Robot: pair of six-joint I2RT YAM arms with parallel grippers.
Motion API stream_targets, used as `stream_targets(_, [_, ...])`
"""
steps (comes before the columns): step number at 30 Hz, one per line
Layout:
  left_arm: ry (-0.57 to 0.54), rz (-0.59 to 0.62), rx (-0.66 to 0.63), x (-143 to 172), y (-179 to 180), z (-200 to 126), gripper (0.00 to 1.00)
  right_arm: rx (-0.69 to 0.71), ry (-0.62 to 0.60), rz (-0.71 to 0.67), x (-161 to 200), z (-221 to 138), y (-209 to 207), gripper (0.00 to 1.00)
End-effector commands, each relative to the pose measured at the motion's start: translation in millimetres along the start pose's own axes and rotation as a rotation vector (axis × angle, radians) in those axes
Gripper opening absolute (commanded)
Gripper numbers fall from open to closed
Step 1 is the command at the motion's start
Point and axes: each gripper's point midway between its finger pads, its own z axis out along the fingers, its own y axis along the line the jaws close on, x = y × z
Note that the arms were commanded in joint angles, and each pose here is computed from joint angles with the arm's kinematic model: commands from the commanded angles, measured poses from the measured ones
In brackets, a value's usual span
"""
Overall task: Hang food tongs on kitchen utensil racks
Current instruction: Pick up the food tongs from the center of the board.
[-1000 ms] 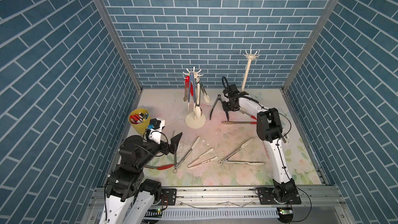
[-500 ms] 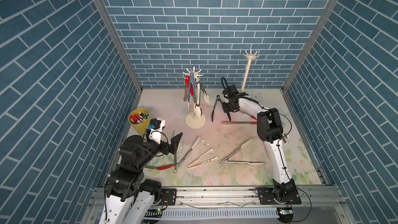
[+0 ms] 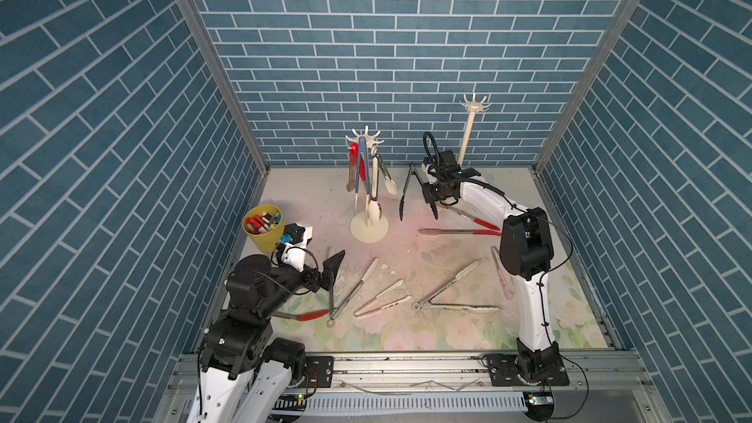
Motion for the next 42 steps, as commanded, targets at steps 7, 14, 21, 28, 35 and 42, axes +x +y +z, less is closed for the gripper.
stream_targets(7, [-0.002, 0.002, 0.01, 1, -2, 2, 0.99, -0.016, -0.134, -0.059, -23, -44, 10, 0.0])
stream_targets(14, [-0.003, 0.004, 0.011, 1, -2, 1, 0.99, -0.076, -0.23, -0.104, -23, -71, 22, 0.0])
stream_targets(21, [0.002, 0.003, 0.012, 2, -2, 3, 0.99, -0.097, -0.309, -0.156, -17, -94, 28, 0.0])
stream_targets(28, [0.007, 0.002, 0.01, 3, -2, 3, 0.99, -0.103, -0.372, -0.183, -15, -110, 30, 0.0])
stream_targets(35, [0.019, 0.001, 0.001, 6, 0, 5, 0.99, -0.14, -0.462, -0.213, -13, -128, 38, 0.0])
stream_targets(42, [0.038, -0.003, -0.005, 9, 2, 8, 0.99, -0.187, -0.583, -0.265, -13, -154, 49, 0.0])
